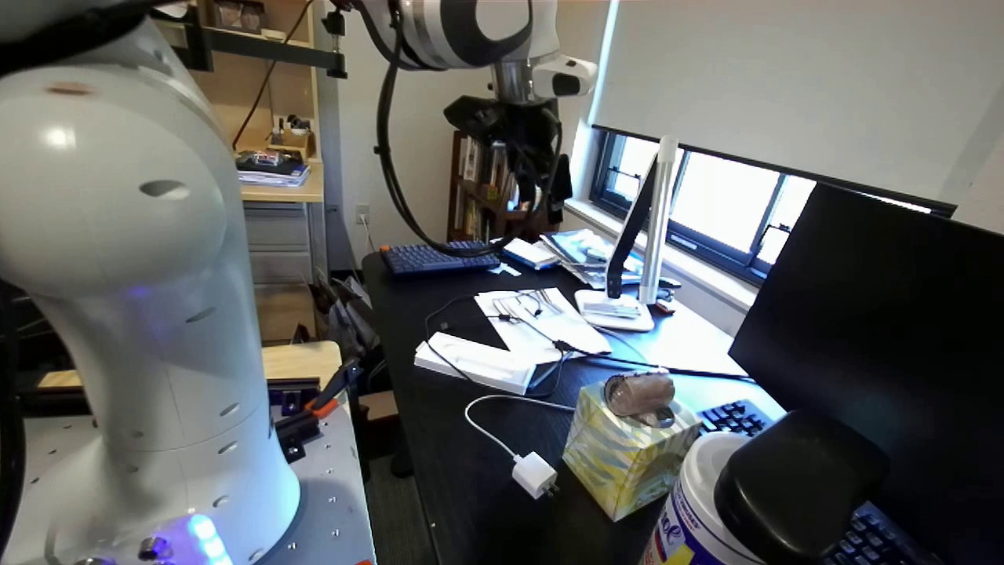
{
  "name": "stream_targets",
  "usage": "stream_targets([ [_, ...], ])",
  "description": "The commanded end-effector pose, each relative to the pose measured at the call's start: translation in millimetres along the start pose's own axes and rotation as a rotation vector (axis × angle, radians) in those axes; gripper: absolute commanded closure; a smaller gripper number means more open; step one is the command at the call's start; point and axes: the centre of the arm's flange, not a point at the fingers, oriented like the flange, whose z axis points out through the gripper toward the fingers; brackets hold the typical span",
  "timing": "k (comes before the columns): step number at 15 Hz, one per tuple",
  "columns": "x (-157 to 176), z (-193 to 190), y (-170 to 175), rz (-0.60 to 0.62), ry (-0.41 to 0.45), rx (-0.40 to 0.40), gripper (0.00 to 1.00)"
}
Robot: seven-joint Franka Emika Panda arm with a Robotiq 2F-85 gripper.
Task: Turn the table lamp upward
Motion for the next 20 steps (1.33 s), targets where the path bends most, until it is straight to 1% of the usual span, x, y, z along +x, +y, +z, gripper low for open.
stream_targets([
  [1,51.1,53.8,-10.6,0.013,0.033,-0.068,0.00],
  [4,72.6,89.9,-5.5,0.001,0.067,-0.126,0.00],
  [5,77.5,98.2,-3.6,0.001,0.057,-0.142,0.00],
  [6,54.2,65.7,11.3,-0.010,0.052,-0.116,0.00],
  [8,58.8,75.7,14.5,0.001,0.037,-0.118,0.00],
  [16,58.2,69.7,9.6,-0.008,0.049,-0.116,0.00],
  [20,61.9,88.6,11.2,0.008,0.041,-0.134,0.00],
])
